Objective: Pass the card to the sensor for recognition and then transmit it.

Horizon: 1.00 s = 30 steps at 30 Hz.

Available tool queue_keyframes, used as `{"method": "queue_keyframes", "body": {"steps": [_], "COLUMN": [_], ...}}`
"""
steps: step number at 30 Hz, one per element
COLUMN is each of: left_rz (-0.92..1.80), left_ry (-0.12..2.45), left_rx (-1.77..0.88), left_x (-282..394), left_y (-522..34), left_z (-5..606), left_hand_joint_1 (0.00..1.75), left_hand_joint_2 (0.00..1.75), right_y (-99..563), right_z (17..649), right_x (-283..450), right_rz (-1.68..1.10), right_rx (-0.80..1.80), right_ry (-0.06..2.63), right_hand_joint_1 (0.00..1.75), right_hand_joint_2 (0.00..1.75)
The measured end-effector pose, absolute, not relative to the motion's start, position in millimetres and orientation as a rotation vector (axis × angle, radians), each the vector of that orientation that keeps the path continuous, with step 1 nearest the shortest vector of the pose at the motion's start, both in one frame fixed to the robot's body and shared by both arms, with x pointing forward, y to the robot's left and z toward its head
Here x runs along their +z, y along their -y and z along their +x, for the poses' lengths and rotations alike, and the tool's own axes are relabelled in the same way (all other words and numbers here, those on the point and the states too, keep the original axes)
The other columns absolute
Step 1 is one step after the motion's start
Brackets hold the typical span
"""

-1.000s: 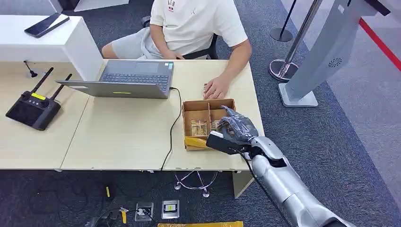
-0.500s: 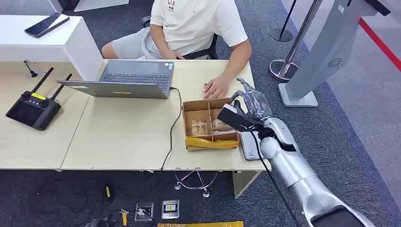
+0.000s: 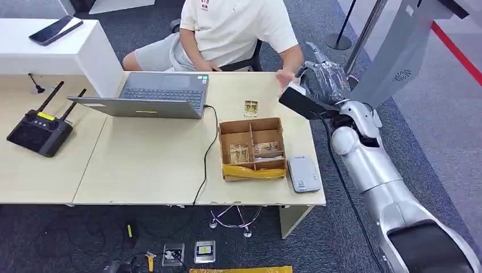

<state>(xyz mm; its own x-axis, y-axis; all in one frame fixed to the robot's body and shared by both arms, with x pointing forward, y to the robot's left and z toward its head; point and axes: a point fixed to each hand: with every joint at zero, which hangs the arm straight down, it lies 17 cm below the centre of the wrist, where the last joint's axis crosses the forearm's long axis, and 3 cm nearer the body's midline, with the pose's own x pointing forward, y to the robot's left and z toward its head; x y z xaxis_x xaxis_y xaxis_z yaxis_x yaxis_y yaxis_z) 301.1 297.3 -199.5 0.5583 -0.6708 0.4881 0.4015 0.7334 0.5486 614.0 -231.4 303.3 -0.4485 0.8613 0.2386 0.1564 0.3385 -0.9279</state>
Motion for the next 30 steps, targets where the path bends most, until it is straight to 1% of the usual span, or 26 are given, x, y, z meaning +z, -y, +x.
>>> {"method": "queue_keyframes", "body": {"steps": [9, 20, 21, 22, 23, 30], "left_rz": [0.397, 0.382, 0.381, 0.380, 0.380, 0.380], "left_ry": [0.744, 0.739, 0.738, 0.738, 0.738, 0.737], "left_rx": [-0.675, -0.696, -0.696, -0.696, -0.696, -0.697], "left_x": [-194.5, -194.4, -194.4, -194.3, -194.3, -194.5], "left_y": [-294.4, -289.9, -289.5, -289.3, -289.3, -289.4], "left_z": [313.0, 315.0, 315.2, 315.4, 315.5, 315.1], "left_hand_joint_1": [0.00, 0.00, 0.00, 0.00, 0.00, 0.00], "left_hand_joint_2": [1.75, 1.75, 1.75, 1.75, 1.75, 1.75], "right_y": [229.6, 222.7, 223.0, 222.5, 222.8, 230.4], "right_z": [631.4, 636.6, 636.4, 636.1, 636.0, 636.2], "right_x": [297.4, 251.7, 247.8, 244.9, 242.4, 229.5], "right_rz": [-0.918, -0.857, -0.855, -0.852, -0.851, -0.886], "right_rx": [1.189, 1.224, 1.229, 1.235, 1.237, 1.245], "right_ry": [1.789, 1.681, 1.672, 1.665, 1.659, 1.627], "right_hand_joint_1": [1.75, 1.75, 1.34, 1.34, 0.00, 0.00], "right_hand_joint_2": [1.75, 1.75, 1.75, 1.75, 1.75, 1.75]}}
